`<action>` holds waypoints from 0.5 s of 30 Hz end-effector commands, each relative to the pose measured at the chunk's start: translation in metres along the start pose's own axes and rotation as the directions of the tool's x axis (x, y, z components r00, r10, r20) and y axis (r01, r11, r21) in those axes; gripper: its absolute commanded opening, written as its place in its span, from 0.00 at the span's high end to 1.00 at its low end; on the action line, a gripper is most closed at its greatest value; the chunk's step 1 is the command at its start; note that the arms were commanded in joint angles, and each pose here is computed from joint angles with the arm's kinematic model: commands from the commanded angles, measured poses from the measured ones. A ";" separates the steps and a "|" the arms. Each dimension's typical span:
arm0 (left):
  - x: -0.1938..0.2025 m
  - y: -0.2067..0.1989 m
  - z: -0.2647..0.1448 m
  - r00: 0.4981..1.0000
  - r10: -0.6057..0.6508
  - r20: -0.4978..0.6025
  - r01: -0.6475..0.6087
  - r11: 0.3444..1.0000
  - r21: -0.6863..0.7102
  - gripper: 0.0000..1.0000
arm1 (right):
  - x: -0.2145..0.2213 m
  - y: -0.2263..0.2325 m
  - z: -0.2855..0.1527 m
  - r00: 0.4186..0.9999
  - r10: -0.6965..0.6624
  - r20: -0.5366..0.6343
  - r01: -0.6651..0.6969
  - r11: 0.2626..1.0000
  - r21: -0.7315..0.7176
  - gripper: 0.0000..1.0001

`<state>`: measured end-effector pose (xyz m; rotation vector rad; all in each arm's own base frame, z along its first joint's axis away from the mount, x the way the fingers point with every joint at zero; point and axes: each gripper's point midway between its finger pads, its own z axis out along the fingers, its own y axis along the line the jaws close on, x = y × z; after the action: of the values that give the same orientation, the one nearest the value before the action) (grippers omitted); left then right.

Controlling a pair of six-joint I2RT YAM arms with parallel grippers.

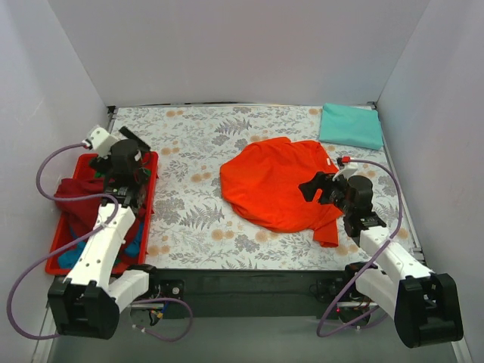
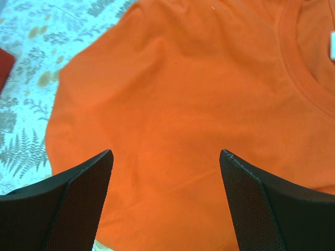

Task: Fold and stack the t-shirts
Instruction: Flatten the tshirt out

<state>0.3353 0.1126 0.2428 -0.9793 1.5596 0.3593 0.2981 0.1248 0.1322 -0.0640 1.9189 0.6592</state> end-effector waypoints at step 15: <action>0.224 -0.197 -0.211 0.804 0.520 -0.289 0.045 0.431 0.901 0.12 | 0.000 -0.119 -0.018 0.990 0.113 -0.078 -0.049 0.821 0.569 0.11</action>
<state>0.3713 -0.2150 0.1543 -0.0556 2.0143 -0.4743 0.3181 0.0465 0.0829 0.2607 2.1683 0.2308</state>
